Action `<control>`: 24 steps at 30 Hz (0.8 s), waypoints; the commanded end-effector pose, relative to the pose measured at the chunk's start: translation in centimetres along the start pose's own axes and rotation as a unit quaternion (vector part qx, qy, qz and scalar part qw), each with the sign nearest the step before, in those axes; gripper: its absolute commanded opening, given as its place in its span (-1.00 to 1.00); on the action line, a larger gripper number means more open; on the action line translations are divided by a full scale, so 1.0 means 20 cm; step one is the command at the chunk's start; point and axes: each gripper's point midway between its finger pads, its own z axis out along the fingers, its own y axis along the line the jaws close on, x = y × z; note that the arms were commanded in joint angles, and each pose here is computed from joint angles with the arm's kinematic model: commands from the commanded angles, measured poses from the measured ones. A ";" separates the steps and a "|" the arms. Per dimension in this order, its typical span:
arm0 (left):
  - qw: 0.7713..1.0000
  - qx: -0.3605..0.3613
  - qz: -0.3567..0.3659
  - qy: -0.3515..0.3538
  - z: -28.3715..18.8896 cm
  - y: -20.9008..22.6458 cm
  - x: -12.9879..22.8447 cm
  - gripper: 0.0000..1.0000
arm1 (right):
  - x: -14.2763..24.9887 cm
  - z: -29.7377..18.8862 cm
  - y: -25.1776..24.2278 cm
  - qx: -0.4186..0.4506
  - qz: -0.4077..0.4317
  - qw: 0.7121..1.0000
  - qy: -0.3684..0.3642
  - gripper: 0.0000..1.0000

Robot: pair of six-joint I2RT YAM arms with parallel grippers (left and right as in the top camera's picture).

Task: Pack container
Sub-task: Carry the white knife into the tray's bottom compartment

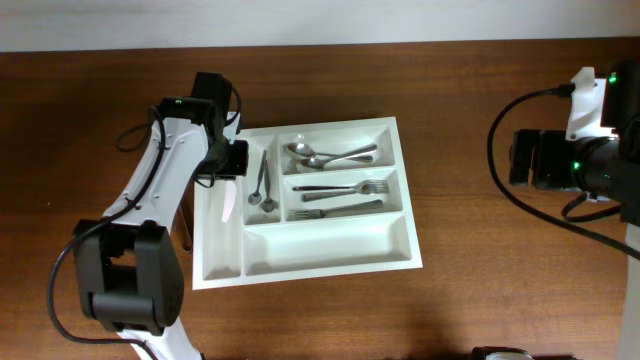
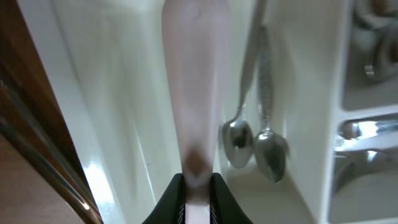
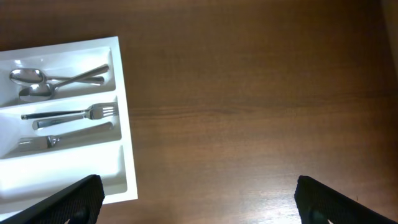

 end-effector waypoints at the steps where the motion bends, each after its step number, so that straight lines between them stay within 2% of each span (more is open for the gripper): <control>1: 1.000 -0.011 -0.023 0.006 0.02 0.03 0.03 -0.96 | -0.01 0.01 -0.01 0.000 0.010 1.000 -0.002 0.97; 7: 0.999 0.000 0.014 0.040 0.00 -0.09 0.13 -0.96 | -0.02 0.01 -0.01 0.000 0.010 1.000 -0.006 0.97; 10: 0.994 0.003 0.093 0.061 -0.02 -0.19 0.21 -0.96 | -0.02 0.01 -0.01 0.000 0.010 1.000 -0.006 0.97; 12: 0.983 0.008 0.170 0.064 -0.04 -0.28 0.24 -0.96 | -0.02 0.01 -0.01 0.000 0.010 1.000 -0.008 0.97; 17: 0.925 0.011 0.375 0.058 -0.05 -0.49 0.31 -0.96 | -0.04 0.01 -0.01 0.000 0.010 1.000 -0.014 0.97; 22: 0.834 0.029 0.549 0.055 -0.05 -0.65 0.39 -0.96 | -0.04 0.01 -0.01 0.000 0.011 1.000 -0.017 0.97; 24: 0.805 0.042 0.589 0.054 -0.05 -0.71 0.43 -0.97 | -0.05 0.01 -0.01 0.000 0.011 1.000 -0.019 0.97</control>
